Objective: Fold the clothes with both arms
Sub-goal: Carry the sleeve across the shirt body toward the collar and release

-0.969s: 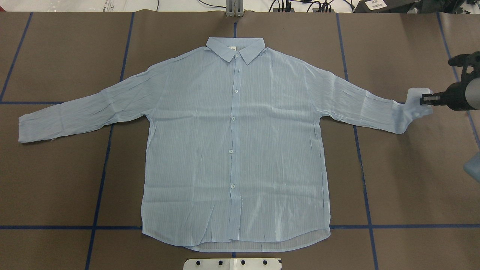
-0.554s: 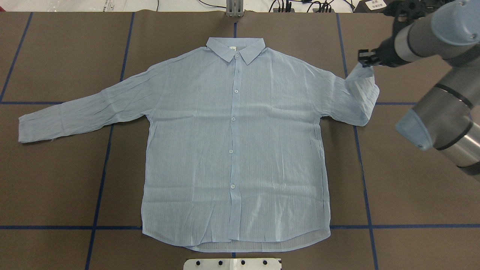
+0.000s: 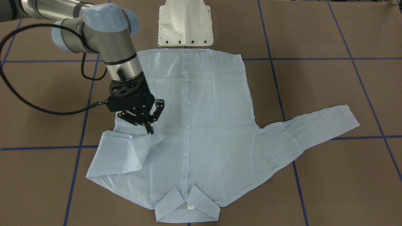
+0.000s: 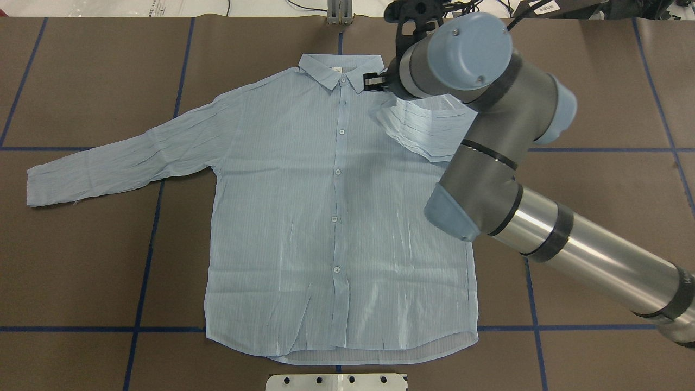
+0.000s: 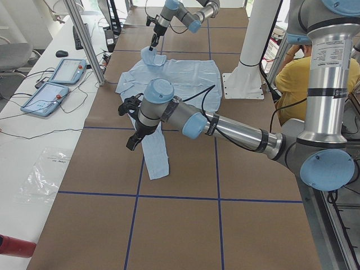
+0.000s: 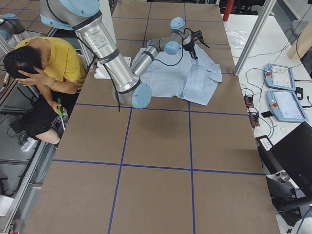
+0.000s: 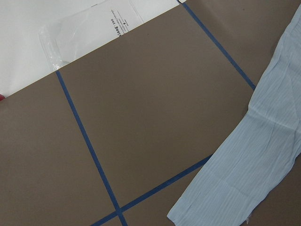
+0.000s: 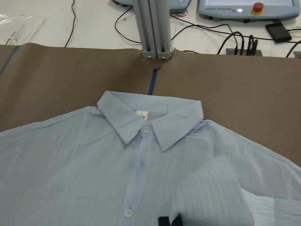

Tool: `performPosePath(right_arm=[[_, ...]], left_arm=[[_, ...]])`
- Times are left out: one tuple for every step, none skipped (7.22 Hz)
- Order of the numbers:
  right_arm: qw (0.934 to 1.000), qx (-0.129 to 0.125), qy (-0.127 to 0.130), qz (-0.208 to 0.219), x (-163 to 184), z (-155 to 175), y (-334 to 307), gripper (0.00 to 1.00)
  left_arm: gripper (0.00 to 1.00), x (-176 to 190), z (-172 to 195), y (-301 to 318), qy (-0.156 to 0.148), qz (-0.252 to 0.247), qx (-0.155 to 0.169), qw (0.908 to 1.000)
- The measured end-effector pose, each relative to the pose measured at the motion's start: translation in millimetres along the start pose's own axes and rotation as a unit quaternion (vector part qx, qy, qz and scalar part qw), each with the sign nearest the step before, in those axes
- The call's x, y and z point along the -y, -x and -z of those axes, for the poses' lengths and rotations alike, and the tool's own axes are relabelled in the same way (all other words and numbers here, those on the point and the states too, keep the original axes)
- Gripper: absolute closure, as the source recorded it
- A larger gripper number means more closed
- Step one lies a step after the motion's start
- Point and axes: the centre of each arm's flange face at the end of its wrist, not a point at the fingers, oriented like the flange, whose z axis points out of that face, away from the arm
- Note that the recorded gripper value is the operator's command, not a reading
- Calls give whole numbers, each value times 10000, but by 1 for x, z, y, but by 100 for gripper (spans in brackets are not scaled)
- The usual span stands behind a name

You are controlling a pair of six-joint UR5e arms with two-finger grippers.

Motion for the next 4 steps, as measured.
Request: performPosePath(right_arm=[[9997,163,-152,76,-17,-28,42,100],[9993,211,-252,168,-40,-54,81,100],[9990,225,-266,267,-65,-71,117,14],[9988,246,-240,342,-85,-78,144,0]], left_arm=[[0,-1,0,1,7,8,4,10000],[0,-2,-1,1,14,16,5,10000],[0,-4,-1,1,26,26,3,10000],[0,-6,-2,2,42,40,1,10000]])
